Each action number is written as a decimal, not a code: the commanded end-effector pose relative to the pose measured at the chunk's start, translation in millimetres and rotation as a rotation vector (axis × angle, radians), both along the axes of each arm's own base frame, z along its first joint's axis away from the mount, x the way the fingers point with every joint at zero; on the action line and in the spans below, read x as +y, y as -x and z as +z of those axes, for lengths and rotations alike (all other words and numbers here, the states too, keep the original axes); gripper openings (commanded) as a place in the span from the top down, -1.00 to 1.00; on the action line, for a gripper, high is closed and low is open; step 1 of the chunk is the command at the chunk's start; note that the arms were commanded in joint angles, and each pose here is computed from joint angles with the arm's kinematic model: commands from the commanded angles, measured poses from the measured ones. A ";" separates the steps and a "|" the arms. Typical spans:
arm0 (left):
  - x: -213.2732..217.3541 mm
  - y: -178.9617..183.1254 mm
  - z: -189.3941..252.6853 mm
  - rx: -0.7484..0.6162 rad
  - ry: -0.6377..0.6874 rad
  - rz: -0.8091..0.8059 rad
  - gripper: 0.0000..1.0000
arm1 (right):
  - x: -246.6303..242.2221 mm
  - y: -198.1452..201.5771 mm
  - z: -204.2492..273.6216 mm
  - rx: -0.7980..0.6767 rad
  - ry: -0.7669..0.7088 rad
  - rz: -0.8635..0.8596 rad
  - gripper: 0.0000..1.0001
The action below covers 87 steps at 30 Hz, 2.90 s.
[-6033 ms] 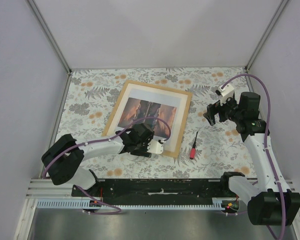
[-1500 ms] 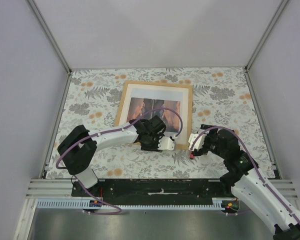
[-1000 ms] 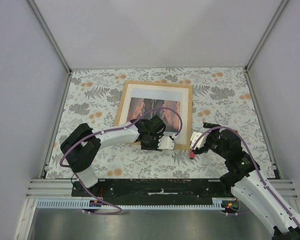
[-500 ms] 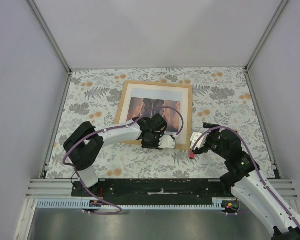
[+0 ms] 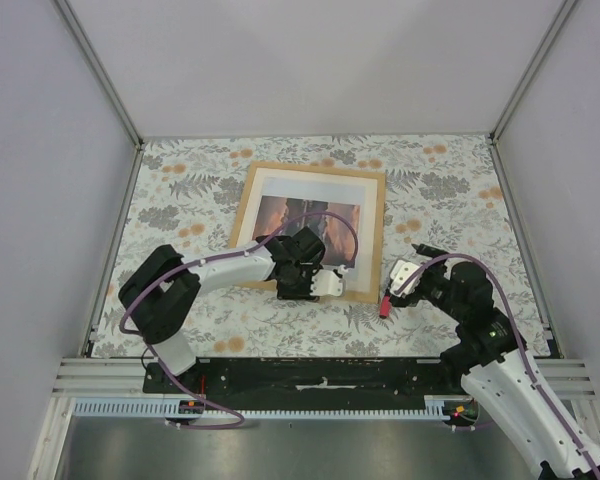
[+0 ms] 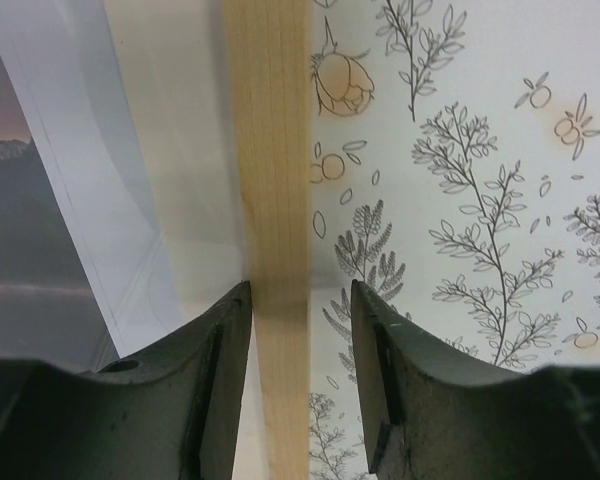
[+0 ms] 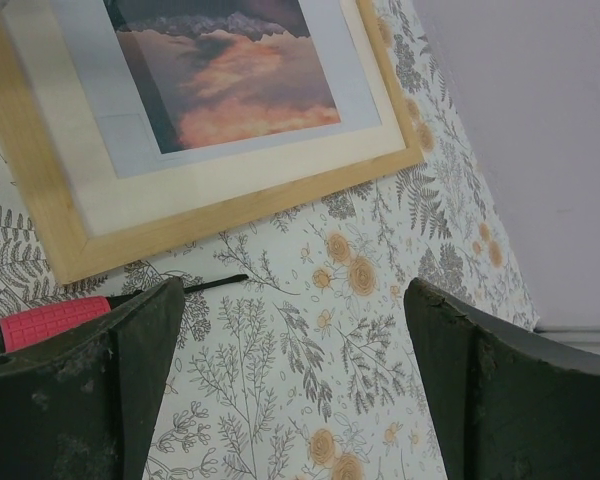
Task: Take the photo out of the frame
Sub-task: Turn over the photo frame at the center of the board.
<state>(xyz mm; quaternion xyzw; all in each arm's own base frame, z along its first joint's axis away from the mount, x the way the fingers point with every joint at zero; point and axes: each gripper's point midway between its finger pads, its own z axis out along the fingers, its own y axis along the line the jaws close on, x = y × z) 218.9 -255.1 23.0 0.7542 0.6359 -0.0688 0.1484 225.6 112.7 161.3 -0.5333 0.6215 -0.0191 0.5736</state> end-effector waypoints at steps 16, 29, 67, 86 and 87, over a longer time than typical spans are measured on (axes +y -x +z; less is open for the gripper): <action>11.7 10.7 7.7 0.090 0.015 0.012 -0.26 | 2.2 4.8 31.3 -0.042 -0.079 0.010 -0.96; 21.2 9.7 -2.8 0.074 -0.021 0.063 -0.05 | 2.2 3.5 30.1 -0.038 -0.071 0.010 -0.96; 1.3 -7.1 37.5 0.000 0.101 0.166 0.96 | 16.4 15.5 -9.1 0.014 0.120 0.179 -0.96; -12.0 -17.2 65.3 -0.027 0.149 0.167 0.96 | 45.9 29.6 -39.8 0.081 0.259 0.348 -0.96; -12.6 -17.4 66.7 -0.028 0.152 0.165 0.96 | 47.8 31.8 -41.3 0.093 0.263 0.362 -0.96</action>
